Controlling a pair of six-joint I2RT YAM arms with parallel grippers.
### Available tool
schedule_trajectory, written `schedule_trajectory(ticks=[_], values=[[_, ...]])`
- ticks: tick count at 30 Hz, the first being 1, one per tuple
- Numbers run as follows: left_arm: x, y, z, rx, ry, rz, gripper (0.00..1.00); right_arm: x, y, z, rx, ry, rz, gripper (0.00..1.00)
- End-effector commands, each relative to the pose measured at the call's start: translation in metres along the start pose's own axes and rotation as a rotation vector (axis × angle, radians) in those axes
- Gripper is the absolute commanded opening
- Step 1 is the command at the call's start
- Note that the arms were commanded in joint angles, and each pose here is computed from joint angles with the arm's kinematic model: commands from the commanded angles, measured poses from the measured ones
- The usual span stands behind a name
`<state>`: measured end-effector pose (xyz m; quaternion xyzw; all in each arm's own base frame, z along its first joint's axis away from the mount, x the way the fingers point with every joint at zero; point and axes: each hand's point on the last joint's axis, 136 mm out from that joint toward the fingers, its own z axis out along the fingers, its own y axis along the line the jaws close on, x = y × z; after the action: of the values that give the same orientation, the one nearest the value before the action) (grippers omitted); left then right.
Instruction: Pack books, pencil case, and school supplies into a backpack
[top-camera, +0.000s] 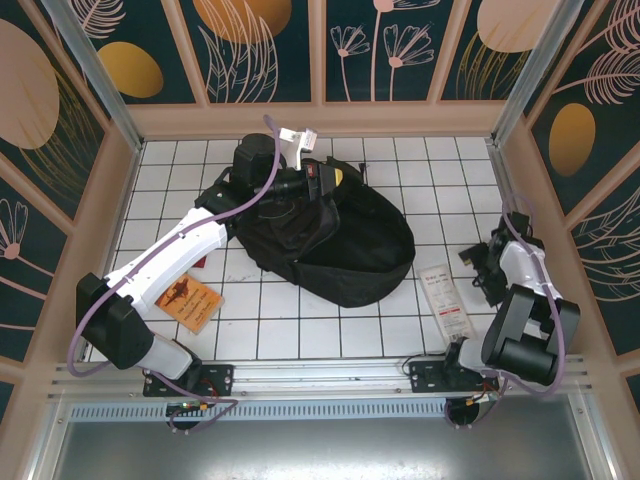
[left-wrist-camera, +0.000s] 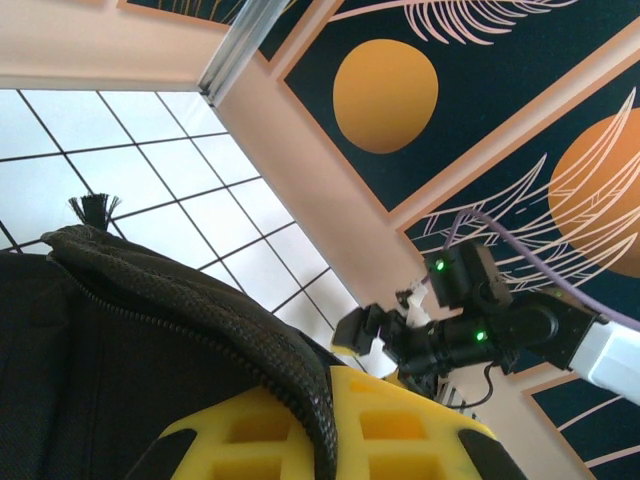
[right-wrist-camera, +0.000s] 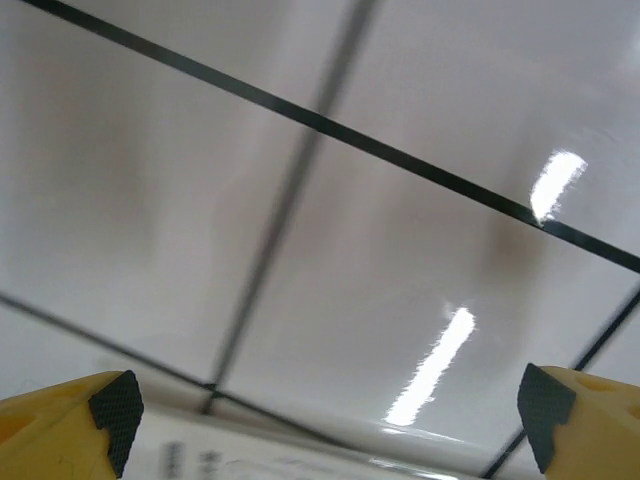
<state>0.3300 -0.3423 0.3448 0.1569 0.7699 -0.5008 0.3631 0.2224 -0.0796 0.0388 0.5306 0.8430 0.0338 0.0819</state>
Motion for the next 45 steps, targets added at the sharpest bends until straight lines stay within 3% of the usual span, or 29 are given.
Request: schedule_trajectory(ticks=[1, 5, 12, 20, 24, 30, 35, 41, 45], values=[[-0.025, -0.026, -0.010, 0.086, -0.079, 0.057, 0.00, 0.025, -0.005, 0.018, -0.037, 0.102, 0.017, 0.99], [-0.024, -0.025, -0.008, 0.088, -0.071, 0.054, 0.00, 0.052, 0.017, 0.029, -0.183, 0.215, -0.003, 0.99], [-0.021, -0.020, -0.004, 0.077, -0.065, 0.046, 0.00, 0.100, 0.061, 0.002, -0.397, 0.293, -0.086, 0.99], [0.000, 0.006, 0.021, 0.031, -0.009, -0.027, 0.00, 0.120, 0.071, -0.009, -0.473, 0.326, -0.117, 0.99], [0.029, 0.030, 0.042, -0.098, 0.063, -0.007, 0.00, 0.111, 0.065, -0.007, -0.442, 0.285, -0.143, 0.99], [0.068, 0.052, 0.055, -0.225, 0.153, 0.007, 0.00, 0.065, 0.026, -0.015, -0.154, 0.076, -0.133, 0.99], [0.086, 0.071, 0.051, -0.276, 0.164, -0.008, 0.00, 0.057, 0.004, -0.020, -0.056, 0.026, -0.096, 0.99], [0.088, 0.073, 0.052, -0.275, 0.160, -0.013, 0.00, 0.075, -0.015, -0.003, 0.030, 0.121, -0.105, 0.99], [0.080, 0.069, 0.051, -0.270, 0.138, -0.002, 0.00, 0.098, -0.010, 0.007, -0.009, 0.244, -0.114, 0.99]])
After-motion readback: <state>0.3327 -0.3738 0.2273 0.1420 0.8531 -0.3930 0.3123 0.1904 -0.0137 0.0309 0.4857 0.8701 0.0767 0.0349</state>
